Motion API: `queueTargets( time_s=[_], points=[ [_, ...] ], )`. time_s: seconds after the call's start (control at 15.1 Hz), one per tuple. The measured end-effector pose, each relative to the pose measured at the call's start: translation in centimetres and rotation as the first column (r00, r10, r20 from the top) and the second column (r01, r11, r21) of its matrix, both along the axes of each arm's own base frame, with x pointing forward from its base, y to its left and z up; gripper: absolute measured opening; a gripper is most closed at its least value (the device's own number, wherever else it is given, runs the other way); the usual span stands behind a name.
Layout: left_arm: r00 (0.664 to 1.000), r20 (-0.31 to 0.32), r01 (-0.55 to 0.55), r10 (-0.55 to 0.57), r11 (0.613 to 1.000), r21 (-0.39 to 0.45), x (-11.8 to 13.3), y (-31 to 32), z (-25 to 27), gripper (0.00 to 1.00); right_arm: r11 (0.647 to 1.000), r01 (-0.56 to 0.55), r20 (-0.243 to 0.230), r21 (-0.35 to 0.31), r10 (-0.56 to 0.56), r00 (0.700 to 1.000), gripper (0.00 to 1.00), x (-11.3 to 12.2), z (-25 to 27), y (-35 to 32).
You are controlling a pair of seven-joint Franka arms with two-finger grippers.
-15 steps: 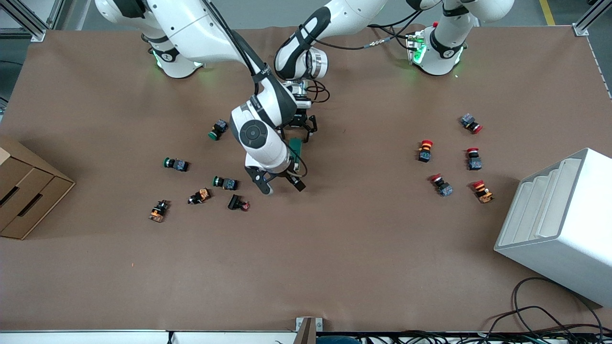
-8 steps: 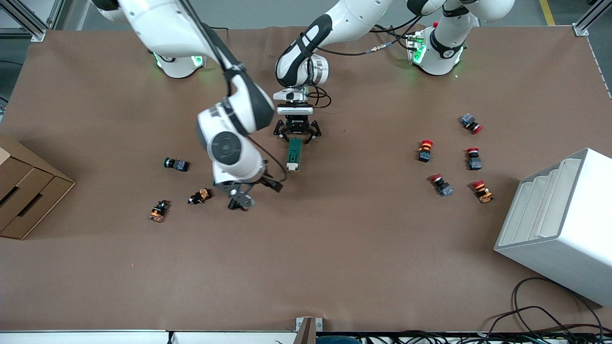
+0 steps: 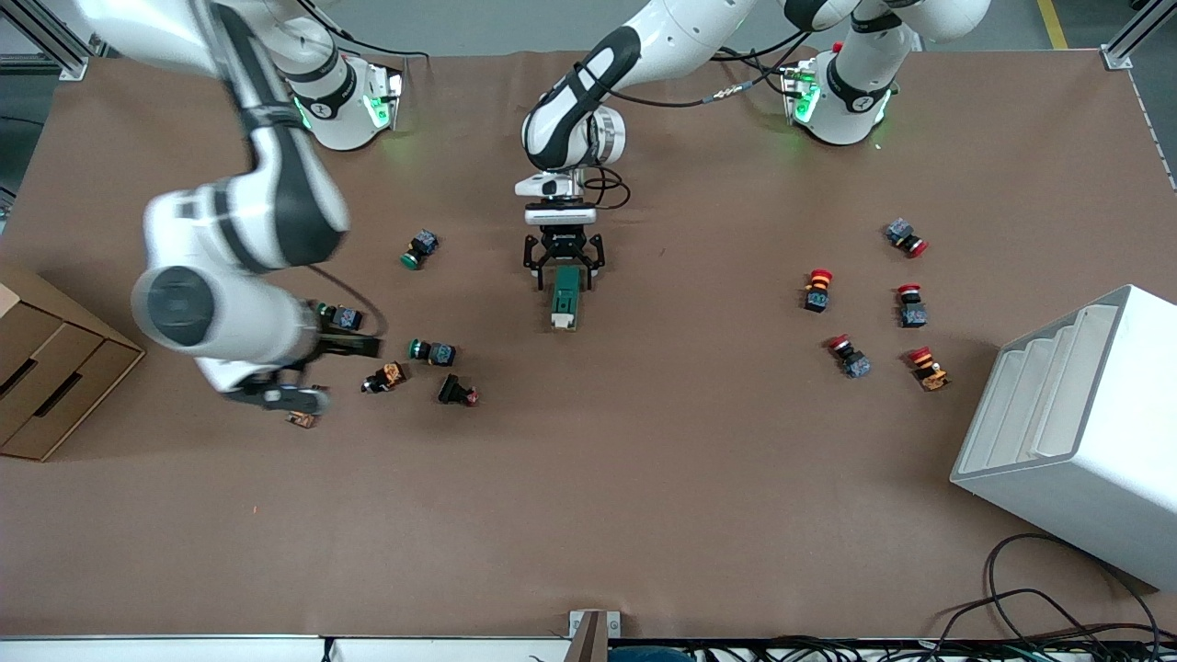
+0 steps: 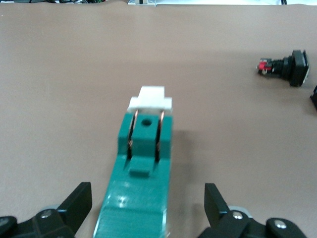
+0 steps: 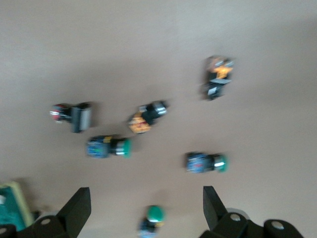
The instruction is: Close load switch with both arms
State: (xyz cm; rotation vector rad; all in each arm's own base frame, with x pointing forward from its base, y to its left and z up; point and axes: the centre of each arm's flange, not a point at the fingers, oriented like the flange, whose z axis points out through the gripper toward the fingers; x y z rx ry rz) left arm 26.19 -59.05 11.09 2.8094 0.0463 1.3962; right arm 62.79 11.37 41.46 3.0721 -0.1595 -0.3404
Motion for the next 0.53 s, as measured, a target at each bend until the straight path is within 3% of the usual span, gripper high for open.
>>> queueTargets(
  time_s=[0.2, 0.53],
  points=[
    [0.997, -0.057, -0.047, 0.047, 0.999, -0.003, 1.8, -2.8, 3.8, 1.0, 0.996, -0.09, -0.006, 0.019, 0.09, 0.996, 1.0, -0.4, 3.6, -7.8],
    [0.983, -0.133, -0.138, 0.127, 0.987, -0.079, 5.1, -5.0, 11.5, 1.0, 0.997, -0.078, -0.042, 0.02, 0.079, 0.996, 1.0, -2.6, 11.9, -14.7]
  ],
)
